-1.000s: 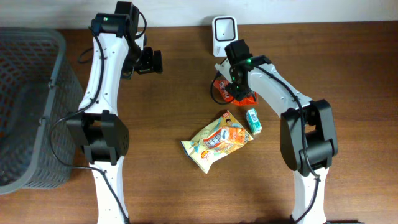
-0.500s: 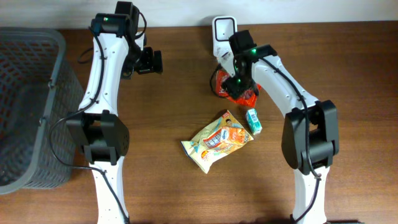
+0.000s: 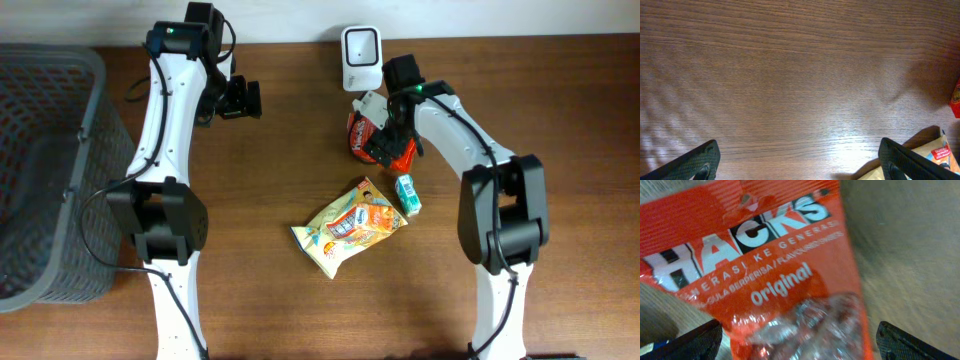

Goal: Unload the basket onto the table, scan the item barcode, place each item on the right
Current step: 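Carry the red packet to the white scanner and hold it there, then move the red packet right and drop it at the table's right edge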

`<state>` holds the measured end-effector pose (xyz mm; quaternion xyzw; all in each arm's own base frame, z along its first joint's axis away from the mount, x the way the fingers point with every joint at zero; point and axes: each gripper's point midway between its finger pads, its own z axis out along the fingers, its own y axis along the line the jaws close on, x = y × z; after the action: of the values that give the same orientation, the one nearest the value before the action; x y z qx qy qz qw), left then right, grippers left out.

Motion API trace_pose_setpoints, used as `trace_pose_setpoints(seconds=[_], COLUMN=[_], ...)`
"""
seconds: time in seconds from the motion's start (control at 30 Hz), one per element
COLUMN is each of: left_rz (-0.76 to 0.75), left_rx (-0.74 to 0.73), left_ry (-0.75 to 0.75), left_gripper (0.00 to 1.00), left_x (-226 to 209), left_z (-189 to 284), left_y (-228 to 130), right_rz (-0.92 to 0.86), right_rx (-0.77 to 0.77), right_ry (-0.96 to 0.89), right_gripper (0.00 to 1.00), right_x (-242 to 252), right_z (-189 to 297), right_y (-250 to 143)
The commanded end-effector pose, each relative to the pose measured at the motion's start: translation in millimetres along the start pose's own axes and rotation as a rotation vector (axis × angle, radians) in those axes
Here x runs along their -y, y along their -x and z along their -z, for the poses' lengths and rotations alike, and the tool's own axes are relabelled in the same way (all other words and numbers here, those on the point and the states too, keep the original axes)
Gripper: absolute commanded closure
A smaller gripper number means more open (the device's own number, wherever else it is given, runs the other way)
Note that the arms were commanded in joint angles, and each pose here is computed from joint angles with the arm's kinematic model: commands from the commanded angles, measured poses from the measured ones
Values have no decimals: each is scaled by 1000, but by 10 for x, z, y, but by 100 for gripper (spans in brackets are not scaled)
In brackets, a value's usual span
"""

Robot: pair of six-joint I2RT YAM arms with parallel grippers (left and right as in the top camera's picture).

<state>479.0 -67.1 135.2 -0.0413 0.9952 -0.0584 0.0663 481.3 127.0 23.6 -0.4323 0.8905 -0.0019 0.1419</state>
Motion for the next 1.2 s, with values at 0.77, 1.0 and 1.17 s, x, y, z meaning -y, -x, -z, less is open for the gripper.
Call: trace_pose_setpoints(seconds=[0.77, 1.0, 1.17], left_rz=[-8, -8, -8], left_rx=[24, 25, 24], left_ry=[4, 4, 4], left_gripper=[1, 1, 1], left_x=[-15, -15, -15], left_z=[91, 93, 91], left_y=[23, 23, 23], right_rz=[-870, -877, -976], right_rx=[714, 694, 710], right_ry=[-195, -199, -409], right_gripper=[96, 96, 96], right_x=[1264, 1245, 1585], right_z=[1088, 922, 1933], right_y=[1558, 1556, 1105])
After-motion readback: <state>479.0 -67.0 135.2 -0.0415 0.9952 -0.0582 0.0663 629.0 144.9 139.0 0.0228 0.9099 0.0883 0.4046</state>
